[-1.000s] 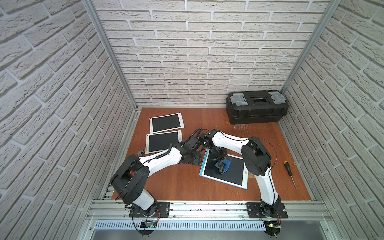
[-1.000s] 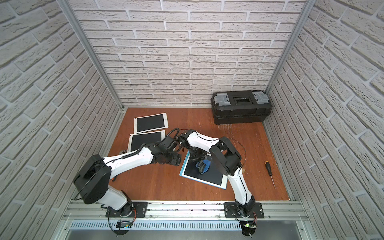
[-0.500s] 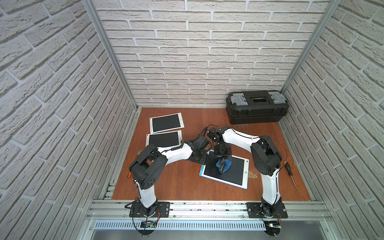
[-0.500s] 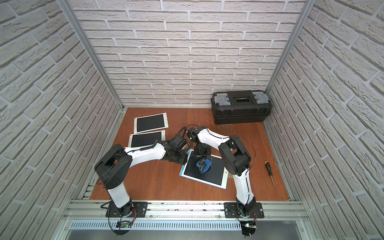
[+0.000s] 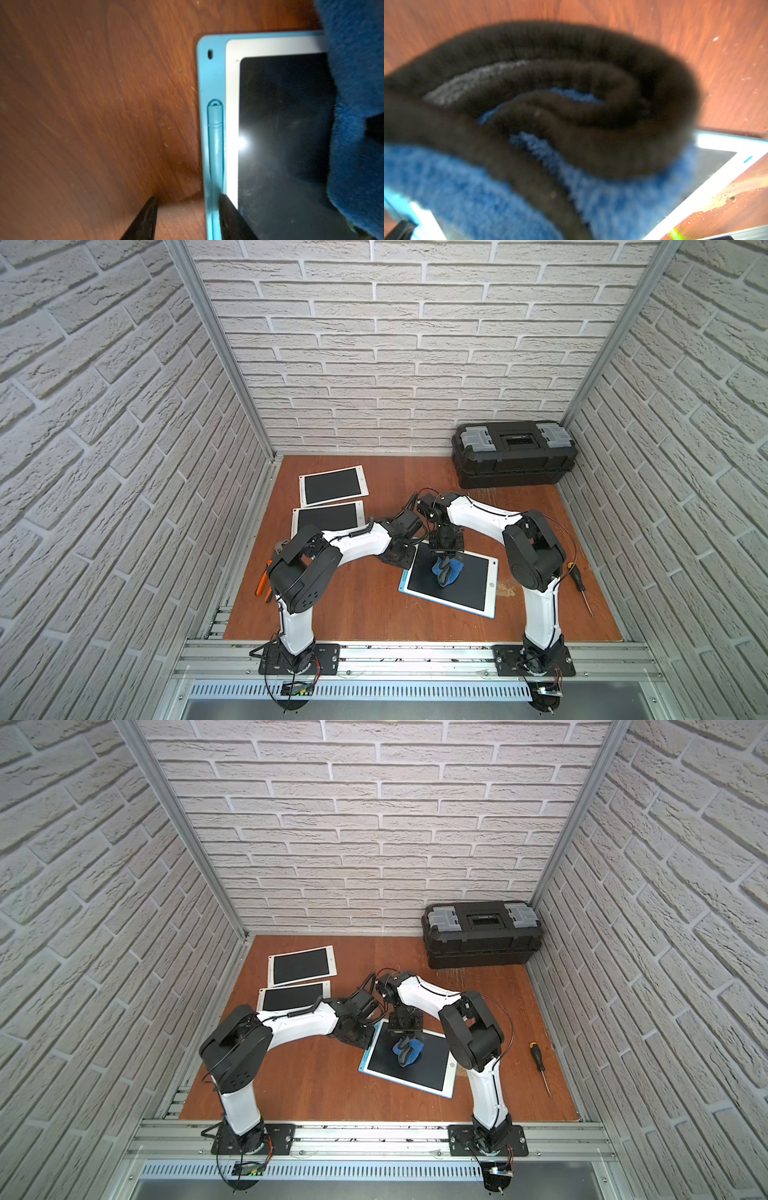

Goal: Wipe the drawing tablet
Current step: Wipe the dirt from the drawing tablet.

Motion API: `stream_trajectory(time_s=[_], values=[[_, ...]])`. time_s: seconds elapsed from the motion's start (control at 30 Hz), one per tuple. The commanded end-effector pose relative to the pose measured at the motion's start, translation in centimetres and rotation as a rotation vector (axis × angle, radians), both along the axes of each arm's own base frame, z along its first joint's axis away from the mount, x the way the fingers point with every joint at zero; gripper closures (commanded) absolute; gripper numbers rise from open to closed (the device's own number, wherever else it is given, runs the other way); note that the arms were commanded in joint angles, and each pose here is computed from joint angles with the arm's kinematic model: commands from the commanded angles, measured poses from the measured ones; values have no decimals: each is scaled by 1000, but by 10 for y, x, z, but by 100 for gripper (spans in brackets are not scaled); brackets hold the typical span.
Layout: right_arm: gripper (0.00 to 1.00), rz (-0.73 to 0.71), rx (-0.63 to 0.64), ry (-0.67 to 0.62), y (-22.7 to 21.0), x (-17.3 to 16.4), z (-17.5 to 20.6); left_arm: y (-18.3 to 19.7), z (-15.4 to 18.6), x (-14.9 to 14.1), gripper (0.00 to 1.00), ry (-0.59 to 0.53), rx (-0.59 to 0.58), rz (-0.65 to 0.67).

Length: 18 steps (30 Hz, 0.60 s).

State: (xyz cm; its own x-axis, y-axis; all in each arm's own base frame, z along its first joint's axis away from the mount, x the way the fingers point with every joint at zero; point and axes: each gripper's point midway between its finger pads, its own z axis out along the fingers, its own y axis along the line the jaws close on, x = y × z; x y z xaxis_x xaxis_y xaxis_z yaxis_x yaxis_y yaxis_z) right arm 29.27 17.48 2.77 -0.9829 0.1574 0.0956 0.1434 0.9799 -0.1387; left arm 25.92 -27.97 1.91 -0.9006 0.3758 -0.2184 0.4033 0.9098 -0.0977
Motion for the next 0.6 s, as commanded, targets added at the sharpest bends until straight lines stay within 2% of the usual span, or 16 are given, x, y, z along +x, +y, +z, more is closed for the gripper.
stream_trajectory(time_s=[0.0, 0.17, 0.3, 0.43, 0.57], values=[[98, 0, -19, 29, -5, -4, -31, 47, -43, -47, 47, 176, 255, -67], [98, -4, -8, 38, -5, -5, -31, 50, -48, -50, 49, 206, 310, -106], [98, -10, -7, 37, -10, -5, -27, 70, -47, -52, 56, 208, 448, -135], [98, -14, 0, 39, -14, -6, -26, 75, -46, -56, 56, 218, 558, -190], [98, -19, 3, 47, -18, -8, -27, 73, -54, -63, 56, 243, 556, -198]])
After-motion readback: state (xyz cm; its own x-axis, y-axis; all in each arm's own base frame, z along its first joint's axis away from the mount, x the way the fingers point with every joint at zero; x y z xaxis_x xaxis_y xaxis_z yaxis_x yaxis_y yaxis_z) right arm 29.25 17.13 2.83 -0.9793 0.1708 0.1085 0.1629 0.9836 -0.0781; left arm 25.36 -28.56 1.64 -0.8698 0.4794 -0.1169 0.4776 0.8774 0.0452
